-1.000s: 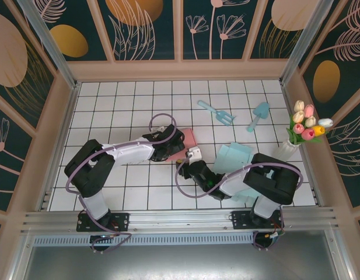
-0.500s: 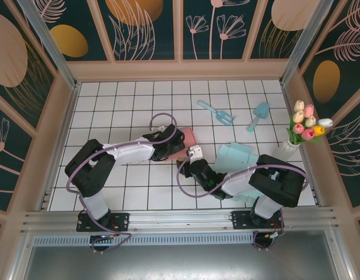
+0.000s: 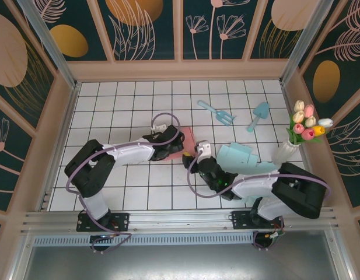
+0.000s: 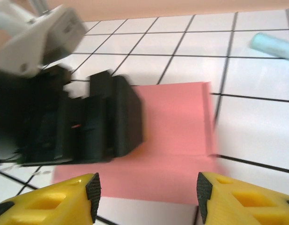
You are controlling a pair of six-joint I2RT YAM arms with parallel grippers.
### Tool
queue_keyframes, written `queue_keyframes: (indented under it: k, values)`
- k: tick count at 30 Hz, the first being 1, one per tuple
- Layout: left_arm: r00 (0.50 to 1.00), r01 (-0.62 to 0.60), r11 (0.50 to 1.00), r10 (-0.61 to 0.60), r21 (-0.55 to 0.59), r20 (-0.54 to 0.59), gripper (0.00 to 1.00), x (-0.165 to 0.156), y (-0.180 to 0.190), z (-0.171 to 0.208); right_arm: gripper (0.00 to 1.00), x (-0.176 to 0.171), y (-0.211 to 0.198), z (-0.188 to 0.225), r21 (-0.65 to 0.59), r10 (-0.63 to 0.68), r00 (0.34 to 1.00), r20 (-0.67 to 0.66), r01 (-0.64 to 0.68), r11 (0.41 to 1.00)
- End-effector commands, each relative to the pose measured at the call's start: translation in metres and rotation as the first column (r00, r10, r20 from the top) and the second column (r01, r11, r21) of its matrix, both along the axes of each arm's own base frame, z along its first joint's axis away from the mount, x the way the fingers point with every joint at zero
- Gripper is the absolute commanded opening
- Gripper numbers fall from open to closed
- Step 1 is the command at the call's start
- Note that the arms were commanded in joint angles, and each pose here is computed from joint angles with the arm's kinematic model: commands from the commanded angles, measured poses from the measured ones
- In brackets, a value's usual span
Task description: Fold the paper box
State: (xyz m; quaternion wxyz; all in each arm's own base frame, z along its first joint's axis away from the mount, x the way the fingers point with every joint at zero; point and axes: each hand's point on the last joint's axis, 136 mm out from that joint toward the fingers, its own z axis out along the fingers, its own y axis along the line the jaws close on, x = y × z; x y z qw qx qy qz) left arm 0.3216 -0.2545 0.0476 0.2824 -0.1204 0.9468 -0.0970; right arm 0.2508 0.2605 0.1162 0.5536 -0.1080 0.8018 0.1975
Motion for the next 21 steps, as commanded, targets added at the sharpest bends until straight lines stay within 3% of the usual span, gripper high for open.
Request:
queue_keyframes:
  k: [1, 4, 8, 13, 16, 21]
  values:
    - [0.979, 0.162, 0.983, -0.171, 0.086, 0.114, 0.91, 0.0, 0.009, 0.018, 0.59, 0.012, -0.028, 0.003, -0.007, -0.074, 0.997, -0.024, 0.074, 0.997]
    - [0.952, 0.236, 0.97, -0.241, 0.049, 0.186, 0.92, -0.003, 0.006, 0.033, 0.59, 0.028, -0.037, 0.005, 0.024, -0.076, 0.994, -0.074, 0.078, 0.997]
    - [0.952, 0.225, 0.974, -0.225, 0.025, 0.207, 0.93, 0.001, 0.015, 0.045, 0.59, 0.046, -0.029, 0.011, 0.063, -0.034, 0.994, -0.101, 0.04, 0.997]
    - [0.973, 0.094, 0.995, -0.089, -0.015, 0.211, 0.94, 0.011, 0.03, 0.059, 0.6, 0.074, -0.007, 0.009, 0.006, 0.004, 0.992, -0.124, -0.003, 1.0]
    - [0.981, 0.027, 0.992, -0.003, -0.12, 0.196, 0.95, 0.007, 0.03, 0.066, 0.6, 0.09, 0.002, -0.005, -0.024, 0.012, 0.987, -0.163, -0.016, 1.0]
    - [0.992, -0.083, 0.951, 0.108, -0.298, 0.069, 0.98, -0.01, 0.024, 0.049, 0.6, 0.1, 0.013, -0.032, -0.053, 0.03, 0.974, -0.223, -0.043, 0.998]
